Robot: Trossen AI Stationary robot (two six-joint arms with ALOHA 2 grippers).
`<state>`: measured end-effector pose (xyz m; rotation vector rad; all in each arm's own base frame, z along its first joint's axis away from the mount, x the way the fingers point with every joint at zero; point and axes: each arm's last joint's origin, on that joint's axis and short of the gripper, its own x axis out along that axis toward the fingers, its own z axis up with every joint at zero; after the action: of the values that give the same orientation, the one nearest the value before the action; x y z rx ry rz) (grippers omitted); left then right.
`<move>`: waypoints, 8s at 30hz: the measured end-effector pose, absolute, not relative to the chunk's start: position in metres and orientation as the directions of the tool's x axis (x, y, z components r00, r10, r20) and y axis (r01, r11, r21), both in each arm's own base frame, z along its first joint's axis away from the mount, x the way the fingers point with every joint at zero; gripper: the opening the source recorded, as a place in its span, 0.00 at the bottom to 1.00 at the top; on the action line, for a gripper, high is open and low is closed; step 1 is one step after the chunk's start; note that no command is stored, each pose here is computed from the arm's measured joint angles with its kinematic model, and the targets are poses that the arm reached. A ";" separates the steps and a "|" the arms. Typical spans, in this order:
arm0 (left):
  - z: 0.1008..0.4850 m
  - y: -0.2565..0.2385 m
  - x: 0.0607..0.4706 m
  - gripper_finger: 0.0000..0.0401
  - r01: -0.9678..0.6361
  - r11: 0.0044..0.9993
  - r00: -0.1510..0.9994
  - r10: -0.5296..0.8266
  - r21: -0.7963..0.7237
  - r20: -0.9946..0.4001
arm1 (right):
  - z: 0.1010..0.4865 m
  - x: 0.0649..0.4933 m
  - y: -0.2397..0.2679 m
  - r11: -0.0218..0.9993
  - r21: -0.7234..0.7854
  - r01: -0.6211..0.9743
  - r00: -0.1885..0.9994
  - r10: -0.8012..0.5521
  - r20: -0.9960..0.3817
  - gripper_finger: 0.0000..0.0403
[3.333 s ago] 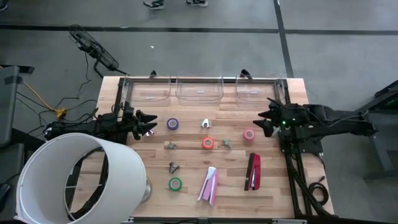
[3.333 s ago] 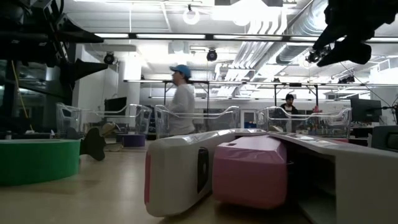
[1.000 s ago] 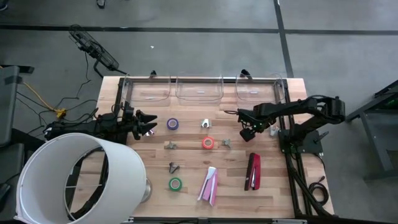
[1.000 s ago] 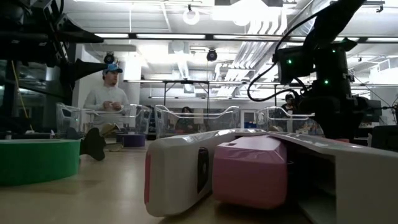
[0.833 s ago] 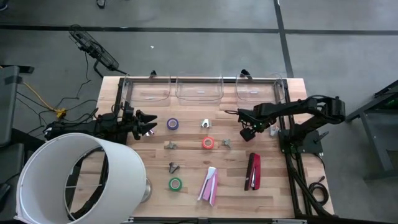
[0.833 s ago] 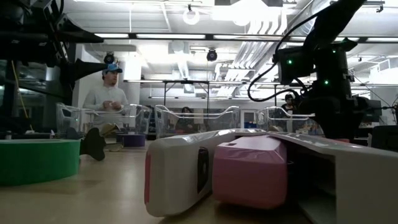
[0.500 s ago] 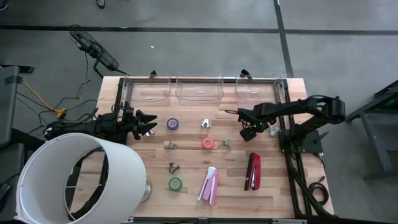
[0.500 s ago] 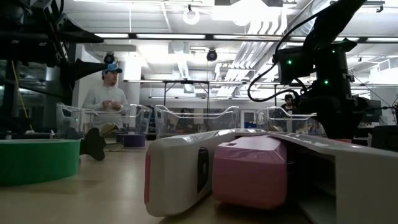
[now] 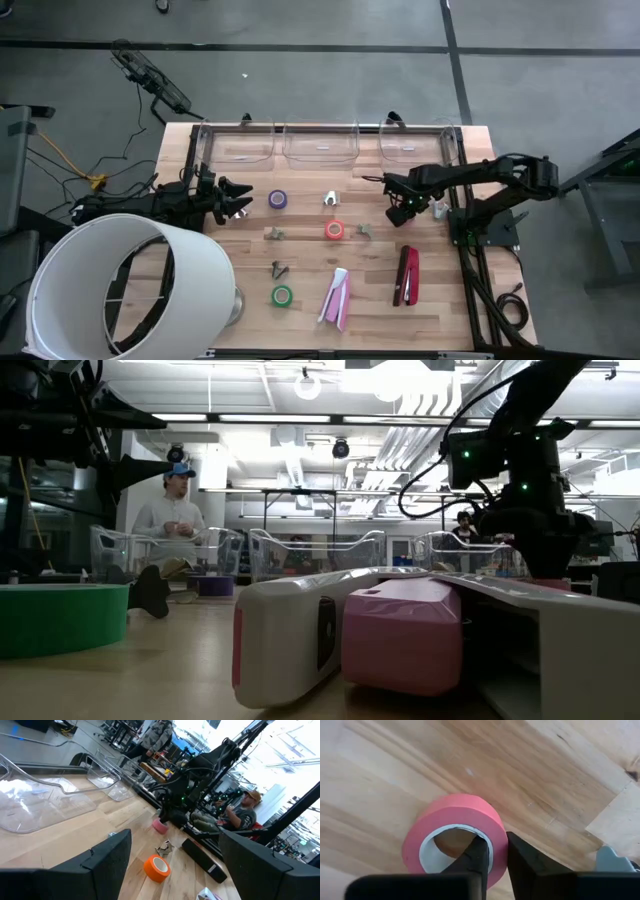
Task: Pick and place Stapler, Stapler remover, tape
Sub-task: Put the pink tape into the right transparent bin, then put the right blue stapler remover into the middle transparent bin
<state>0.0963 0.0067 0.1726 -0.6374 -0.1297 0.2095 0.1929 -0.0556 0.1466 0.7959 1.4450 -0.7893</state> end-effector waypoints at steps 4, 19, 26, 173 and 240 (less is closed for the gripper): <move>0.173 0.007 0.096 0.74 -0.154 0.784 0.971 0.233 -0.602 0.055 | 0.158 0.192 -0.055 0.528 0.031 0.849 0.029 0.013 -0.999 0.08; 0.173 0.007 0.096 0.74 -0.154 0.784 0.971 0.233 -0.602 0.056 | 0.228 0.189 -0.078 0.533 0.118 0.838 0.178 -0.062 -0.982 0.08; 0.173 0.007 0.096 0.74 -0.154 0.784 0.971 0.233 -0.602 0.055 | 0.269 0.189 -0.106 0.585 0.067 0.808 0.224 -0.200 -0.954 0.10; 0.173 0.007 0.096 0.74 -0.154 0.784 0.971 0.233 -0.602 0.056 | 0.290 0.150 -0.149 0.079 0.078 0.994 0.094 -0.237 -0.967 0.50; 0.173 0.007 0.096 0.74 -0.154 0.784 0.971 0.233 -0.602 0.056 | 0.141 0.138 -0.085 -0.187 -0.252 0.949 -0.238 0.093 -0.967 0.49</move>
<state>0.0963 0.0067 0.1726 -0.6373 -0.1298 0.2096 0.1384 -0.0851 0.1408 1.2817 1.3460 -1.5119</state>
